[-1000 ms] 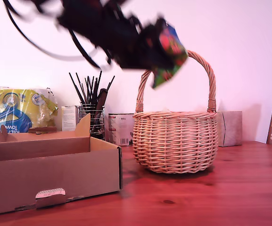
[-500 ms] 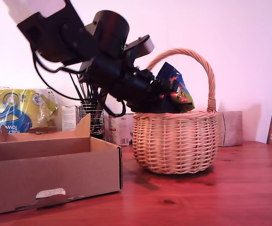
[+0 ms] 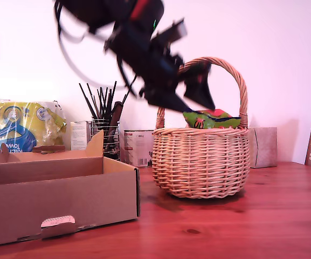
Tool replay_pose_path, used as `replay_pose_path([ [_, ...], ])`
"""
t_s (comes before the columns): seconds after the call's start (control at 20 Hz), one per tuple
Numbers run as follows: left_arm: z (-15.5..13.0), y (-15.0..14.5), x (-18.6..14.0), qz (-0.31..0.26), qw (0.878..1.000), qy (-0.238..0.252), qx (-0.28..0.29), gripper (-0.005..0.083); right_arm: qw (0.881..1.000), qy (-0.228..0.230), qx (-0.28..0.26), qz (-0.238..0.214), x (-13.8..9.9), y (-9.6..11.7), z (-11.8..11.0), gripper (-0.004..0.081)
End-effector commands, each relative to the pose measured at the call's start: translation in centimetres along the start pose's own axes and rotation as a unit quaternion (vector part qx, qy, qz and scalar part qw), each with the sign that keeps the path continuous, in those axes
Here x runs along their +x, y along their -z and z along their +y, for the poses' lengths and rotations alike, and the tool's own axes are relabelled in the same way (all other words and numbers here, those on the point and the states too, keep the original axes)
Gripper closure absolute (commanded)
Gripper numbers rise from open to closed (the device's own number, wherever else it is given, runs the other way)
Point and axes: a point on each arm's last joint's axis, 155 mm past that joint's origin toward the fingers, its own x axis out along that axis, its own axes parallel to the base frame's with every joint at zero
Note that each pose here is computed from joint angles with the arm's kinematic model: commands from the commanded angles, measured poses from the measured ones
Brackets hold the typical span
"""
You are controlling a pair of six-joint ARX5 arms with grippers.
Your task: Move the bags of Easter eggs from the cardboard box on the left into the woven basket on the right side.
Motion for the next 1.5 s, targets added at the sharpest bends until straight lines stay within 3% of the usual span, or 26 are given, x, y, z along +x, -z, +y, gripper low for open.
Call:
replay_pose_path([
  [0.0,-0.3,0.7,-0.3,0.036,0.999,0.003,-0.003,0.0259,1.0,-0.002,0.003,0.0,0.0,0.0,0.1,0.0782],
  [0.15,-0.8,1.5,-2.3,0.092,0.996,0.01,0.007,0.0435,1.0,-0.001,0.002,0.0,0.0,0.0,0.1,0.0782],
  [0.25,-1.1,2.2,-3.9,0.116,0.993,0.013,0.013,0.0724,1.0,0.01,-0.003,0.0,0.0,0.0,-0.4,0.0783],
  [0.3,-1.3,2.0,-4.7,0.118,0.993,0.014,0.014,0.0789,1.0,0.029,-0.005,-0.001,0.0,-0.1,-1.0,0.0783],
  [0.5,-1.9,-0.4,-7.8,0.08,0.997,0.009,0.022,0.0797,0.994,0.105,-0.02,-0.023,-0.4,-1.2,-3.8,0.0782],
  [0.65,-2.1,-1.0,-10.5,0.045,0.999,-0.003,0.031,0.0797,0.99,0.128,-0.022,-0.047,-0.6,-2.4,-4.6,0.0782],
  [1.05,0.5,3.4,-19.1,-0.061,0.995,-0.081,-0.008,0.0797,0.979,0.171,0.005,-0.108,0.7,-1.8,-7.5,0.0783],
  [1.25,1.2,6.2,-24.2,-0.117,0.985,-0.127,-0.025,0.0797,0.972,0.184,0.007,-0.149,-0.9,-1.0,-7.9,0.0783],
  [1.45,1.3,7.6,-28.4,-0.153,0.974,-0.167,-0.027,0.0797,0.966,0.183,0.0,-0.184,-2.6,-1.7,-7.3,0.0783],
])
